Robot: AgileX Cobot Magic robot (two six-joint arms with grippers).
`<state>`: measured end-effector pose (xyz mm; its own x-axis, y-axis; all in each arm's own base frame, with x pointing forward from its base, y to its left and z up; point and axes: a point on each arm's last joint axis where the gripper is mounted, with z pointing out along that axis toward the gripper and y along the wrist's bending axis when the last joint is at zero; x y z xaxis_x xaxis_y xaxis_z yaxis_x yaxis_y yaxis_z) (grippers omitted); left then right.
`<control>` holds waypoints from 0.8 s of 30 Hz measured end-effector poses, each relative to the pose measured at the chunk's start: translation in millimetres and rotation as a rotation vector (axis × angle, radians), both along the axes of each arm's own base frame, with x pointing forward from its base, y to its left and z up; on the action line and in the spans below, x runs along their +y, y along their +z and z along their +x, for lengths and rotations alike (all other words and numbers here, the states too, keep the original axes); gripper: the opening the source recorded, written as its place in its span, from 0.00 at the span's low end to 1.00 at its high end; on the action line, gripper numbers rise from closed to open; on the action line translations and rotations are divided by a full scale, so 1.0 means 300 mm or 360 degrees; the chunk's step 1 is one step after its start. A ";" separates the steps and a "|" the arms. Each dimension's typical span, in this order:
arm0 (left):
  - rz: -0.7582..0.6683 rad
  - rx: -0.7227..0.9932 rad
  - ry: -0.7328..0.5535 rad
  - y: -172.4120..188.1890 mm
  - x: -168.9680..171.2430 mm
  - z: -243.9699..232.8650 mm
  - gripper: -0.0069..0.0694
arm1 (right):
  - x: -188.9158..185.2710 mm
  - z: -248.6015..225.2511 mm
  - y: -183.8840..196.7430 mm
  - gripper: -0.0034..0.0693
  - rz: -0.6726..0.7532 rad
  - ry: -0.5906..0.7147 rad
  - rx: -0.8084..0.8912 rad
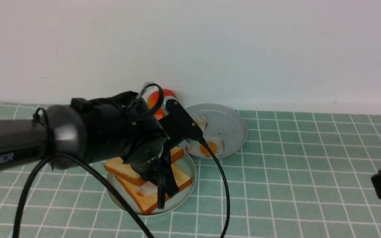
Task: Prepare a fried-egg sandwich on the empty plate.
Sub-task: Use the left arm to place a slice of bread on the fried egg in the middle
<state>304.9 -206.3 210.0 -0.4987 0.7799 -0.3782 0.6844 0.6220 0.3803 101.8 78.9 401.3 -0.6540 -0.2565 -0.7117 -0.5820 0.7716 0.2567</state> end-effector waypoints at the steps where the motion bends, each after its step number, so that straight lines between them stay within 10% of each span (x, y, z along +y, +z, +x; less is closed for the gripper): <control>1: -0.0001 0.0004 -0.0002 -0.006 -0.002 0.002 0.18 | -0.006 -0.013 0.000 0.22 0.0005 0.0001 -0.0012; 12: -0.0050 0.0046 0.0026 -0.023 -0.011 0.000 0.21 | -0.049 -0.110 0.029 0.23 0.0069 0.0003 -0.0157; 24: -0.0098 0.0086 0.0063 -0.027 -0.016 -0.005 0.56 | -0.049 -0.110 0.031 0.23 0.0073 -0.0001 -0.0167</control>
<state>303.4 -211.1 201.9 -0.5495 0.7352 -0.3969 0.6773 0.6701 0.3037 68.9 64.0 410.6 -0.5752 -0.2217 -0.7874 -0.6073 0.7607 0.2294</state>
